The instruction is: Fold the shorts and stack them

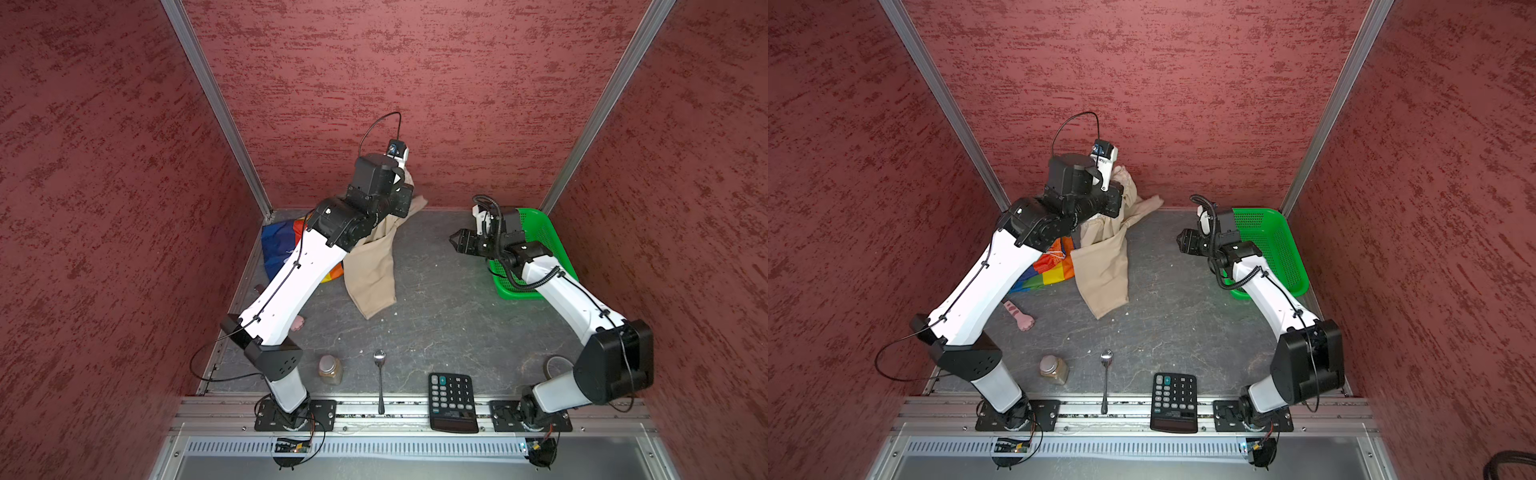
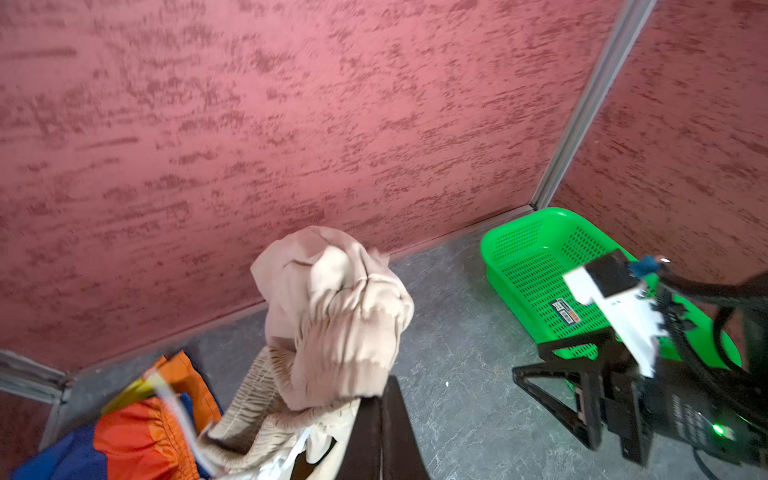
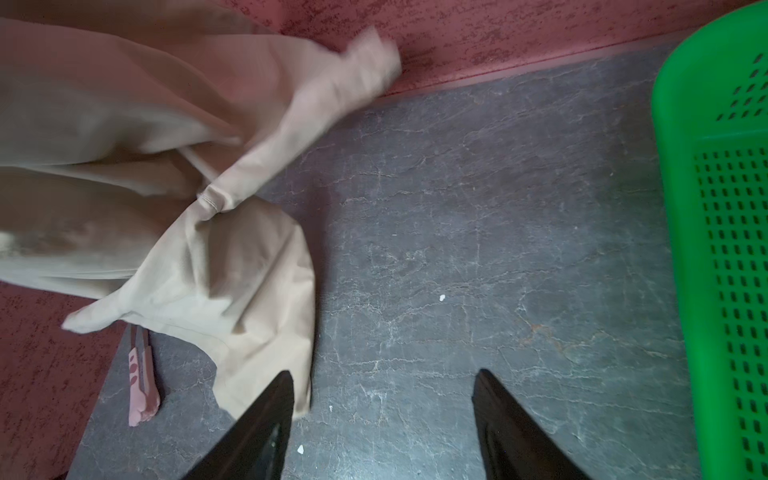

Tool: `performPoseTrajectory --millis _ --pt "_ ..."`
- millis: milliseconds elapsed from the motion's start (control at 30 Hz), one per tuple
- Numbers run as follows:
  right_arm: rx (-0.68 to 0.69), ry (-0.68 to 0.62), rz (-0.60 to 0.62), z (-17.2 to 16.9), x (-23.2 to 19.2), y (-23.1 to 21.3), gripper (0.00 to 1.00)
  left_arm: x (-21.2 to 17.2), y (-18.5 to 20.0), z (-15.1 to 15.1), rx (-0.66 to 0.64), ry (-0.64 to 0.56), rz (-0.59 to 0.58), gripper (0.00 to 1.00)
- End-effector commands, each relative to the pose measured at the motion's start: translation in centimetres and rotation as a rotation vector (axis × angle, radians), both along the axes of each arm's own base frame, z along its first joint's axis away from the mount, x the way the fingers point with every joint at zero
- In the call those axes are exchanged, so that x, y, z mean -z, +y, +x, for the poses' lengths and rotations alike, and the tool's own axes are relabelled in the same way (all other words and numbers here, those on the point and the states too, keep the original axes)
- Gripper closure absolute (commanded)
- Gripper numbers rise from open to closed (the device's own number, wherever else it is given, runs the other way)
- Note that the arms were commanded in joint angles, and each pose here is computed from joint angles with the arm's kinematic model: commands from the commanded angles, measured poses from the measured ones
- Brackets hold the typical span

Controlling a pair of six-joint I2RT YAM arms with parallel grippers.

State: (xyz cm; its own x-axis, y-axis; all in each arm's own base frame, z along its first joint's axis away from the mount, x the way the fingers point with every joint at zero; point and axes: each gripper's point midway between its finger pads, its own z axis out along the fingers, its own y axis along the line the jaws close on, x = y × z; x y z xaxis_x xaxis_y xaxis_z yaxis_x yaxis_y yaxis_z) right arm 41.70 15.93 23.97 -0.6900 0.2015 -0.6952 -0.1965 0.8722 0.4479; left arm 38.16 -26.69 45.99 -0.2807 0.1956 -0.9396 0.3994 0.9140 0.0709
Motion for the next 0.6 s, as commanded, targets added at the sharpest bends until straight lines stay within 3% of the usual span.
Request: performPoseTrajectory --millis 0,300,433,567 --pt "0.047 -0.142 0.036 0.3 -4.2 -0.5 0.3 1.1 0.4 -0.4 -0.01 -0.036 0.16 1.0" --pt "0.003 -0.204 0.012 0.3 -4.9 -0.2 0.24 2.4 3.6 -2.3 -0.056 -0.052 0.237 1.0" --pt "-0.157 -0.306 0.096 -0.7 -5.6 2.4 0.21 1.2 5.9 -4.2 -0.045 -0.069 0.176 1.0" --pt "-0.177 -0.218 0.119 0.1 -3.4 3.4 0.22 2.0 9.8 -5.8 -0.073 -0.025 0.057 1.0"
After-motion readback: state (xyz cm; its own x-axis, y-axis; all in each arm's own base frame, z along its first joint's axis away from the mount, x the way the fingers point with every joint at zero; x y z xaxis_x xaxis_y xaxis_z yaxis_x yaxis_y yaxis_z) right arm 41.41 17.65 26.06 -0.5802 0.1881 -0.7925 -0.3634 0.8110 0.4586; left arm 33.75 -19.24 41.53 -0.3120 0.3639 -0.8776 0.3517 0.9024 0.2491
